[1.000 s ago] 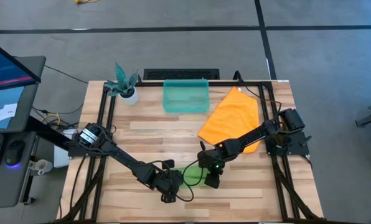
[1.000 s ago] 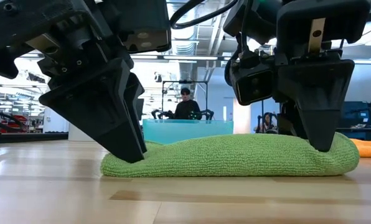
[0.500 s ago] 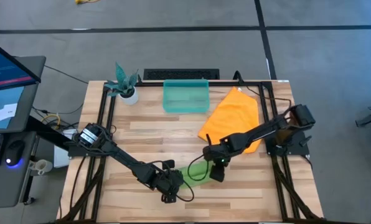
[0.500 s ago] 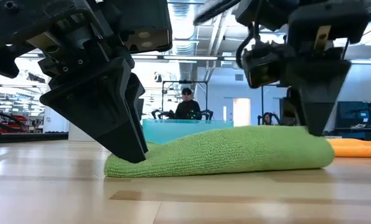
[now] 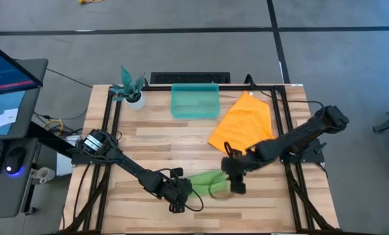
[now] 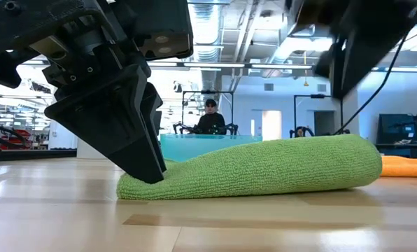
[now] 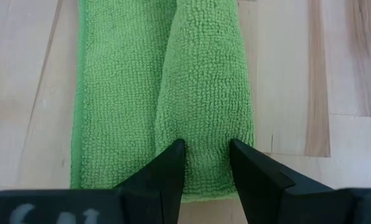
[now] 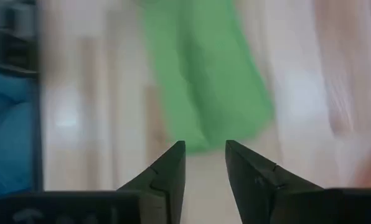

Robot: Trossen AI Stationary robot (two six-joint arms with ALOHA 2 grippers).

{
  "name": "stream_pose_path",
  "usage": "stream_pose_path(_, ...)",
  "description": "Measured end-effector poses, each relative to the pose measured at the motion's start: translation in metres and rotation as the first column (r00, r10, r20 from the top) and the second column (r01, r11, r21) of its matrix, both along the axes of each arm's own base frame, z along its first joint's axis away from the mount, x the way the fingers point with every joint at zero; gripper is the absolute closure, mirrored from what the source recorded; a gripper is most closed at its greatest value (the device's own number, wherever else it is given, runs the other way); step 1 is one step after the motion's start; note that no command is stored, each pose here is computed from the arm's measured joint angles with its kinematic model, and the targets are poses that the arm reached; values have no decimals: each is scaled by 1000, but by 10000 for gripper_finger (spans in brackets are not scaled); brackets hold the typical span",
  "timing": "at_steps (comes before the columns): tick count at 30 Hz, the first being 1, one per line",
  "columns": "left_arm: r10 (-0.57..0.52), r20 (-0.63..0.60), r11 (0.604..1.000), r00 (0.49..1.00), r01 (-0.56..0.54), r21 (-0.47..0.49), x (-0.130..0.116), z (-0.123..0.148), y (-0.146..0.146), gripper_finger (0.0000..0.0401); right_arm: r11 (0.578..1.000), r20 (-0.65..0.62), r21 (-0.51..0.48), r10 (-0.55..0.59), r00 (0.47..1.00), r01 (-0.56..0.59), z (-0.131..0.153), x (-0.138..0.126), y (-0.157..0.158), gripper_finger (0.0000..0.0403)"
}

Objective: Roll microfiber towels into tight, uniform cylinder then place into a basket
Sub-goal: Roll the green towel

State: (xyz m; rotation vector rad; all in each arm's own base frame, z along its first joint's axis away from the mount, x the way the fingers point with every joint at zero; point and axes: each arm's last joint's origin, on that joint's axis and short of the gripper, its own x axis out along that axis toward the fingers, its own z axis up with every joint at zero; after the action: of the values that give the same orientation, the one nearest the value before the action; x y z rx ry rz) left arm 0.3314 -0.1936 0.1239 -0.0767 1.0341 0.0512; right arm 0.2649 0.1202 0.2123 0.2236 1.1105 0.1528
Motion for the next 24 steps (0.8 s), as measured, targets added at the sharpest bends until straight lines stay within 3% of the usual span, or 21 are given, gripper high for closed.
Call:
stream_pose_path(4, 0, 1, 1000, 1000, 0, 0, 0, 0, 0, 278, 991, 200, -88, 114, 973, -98, 9, -5, 34, 264)
stream_pose_path(7, 5, 1, 1000, 1000, -5, -4, 0, 0, 0, 278, 978, 271, -171, 162, 949, -119, 4, -5, 53, 265)
stream_pose_path(13, 14, 2, 1000, 1000, -14, -11, 0, 0, 0, 278, 959, 211, -251, 189, 959, -134, -24, -1, 64, 293)
stream_pose_path(19, 22, 2, 1000, 1000, -22, -16, 0, 0, 0, 278, 950, 150, -287, 173, 973, -125, -48, 11, 59, 389)
stream_pose_path(24, 22, 2, 1000, 1000, -22, -16, 0, 0, 0, 278, 956, 106, -271, 149, 983, -115, -63, 19, 53, 379)
